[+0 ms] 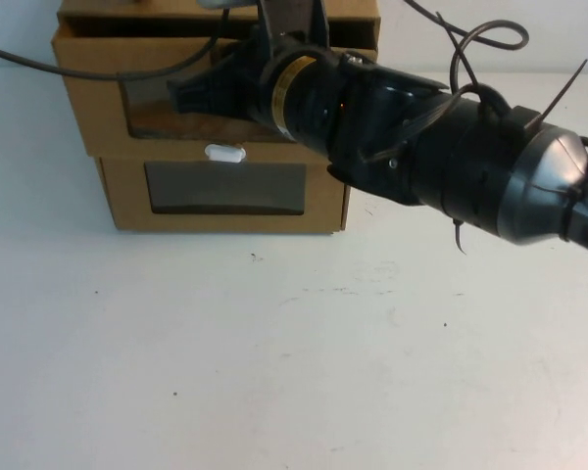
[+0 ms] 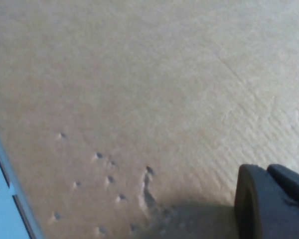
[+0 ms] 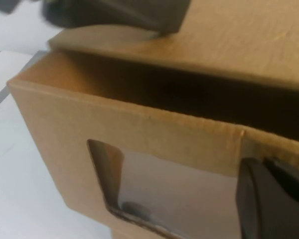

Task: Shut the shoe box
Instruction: Close the shoe box with your right arm

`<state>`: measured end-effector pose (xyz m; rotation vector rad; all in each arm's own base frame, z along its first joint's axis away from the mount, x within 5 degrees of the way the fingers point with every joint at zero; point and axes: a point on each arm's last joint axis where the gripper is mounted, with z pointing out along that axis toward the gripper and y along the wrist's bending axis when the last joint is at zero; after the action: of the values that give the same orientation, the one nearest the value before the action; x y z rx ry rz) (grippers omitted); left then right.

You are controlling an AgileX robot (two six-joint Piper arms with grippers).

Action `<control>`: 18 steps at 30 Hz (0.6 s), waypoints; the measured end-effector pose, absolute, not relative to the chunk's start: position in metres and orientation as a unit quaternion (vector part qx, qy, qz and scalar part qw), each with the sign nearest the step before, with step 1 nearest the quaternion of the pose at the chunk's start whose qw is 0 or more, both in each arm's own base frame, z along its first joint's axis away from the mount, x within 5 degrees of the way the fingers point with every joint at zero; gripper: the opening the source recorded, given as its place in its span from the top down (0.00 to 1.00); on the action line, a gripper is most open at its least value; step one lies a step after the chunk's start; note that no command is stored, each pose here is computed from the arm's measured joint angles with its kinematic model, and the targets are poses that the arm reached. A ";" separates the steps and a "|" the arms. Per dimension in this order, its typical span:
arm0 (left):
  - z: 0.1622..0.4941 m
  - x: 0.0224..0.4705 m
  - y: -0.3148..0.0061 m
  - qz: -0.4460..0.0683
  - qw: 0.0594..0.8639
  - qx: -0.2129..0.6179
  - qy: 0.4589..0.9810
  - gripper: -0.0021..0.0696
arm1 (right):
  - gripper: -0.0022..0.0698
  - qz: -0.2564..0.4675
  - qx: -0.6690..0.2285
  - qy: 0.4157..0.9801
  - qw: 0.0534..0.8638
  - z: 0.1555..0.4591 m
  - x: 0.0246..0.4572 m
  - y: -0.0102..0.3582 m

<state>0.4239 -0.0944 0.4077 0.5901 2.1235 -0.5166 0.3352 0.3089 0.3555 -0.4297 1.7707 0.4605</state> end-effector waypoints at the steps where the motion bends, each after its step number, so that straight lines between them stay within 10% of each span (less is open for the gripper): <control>1: 0.408 0.424 -0.094 -0.207 0.425 0.236 0.849 0.97 | 0.99 0.197 -0.182 0.761 0.591 0.355 0.339 0.308; 18: 0.408 0.423 -0.096 -0.216 0.422 0.236 0.849 0.97 | 0.99 0.196 -0.176 0.754 0.602 0.342 0.377 0.311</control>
<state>0.4230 -0.0956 0.4077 0.5906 2.1255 -0.5406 0.3768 0.3110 0.3415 -0.4084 1.7466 0.4545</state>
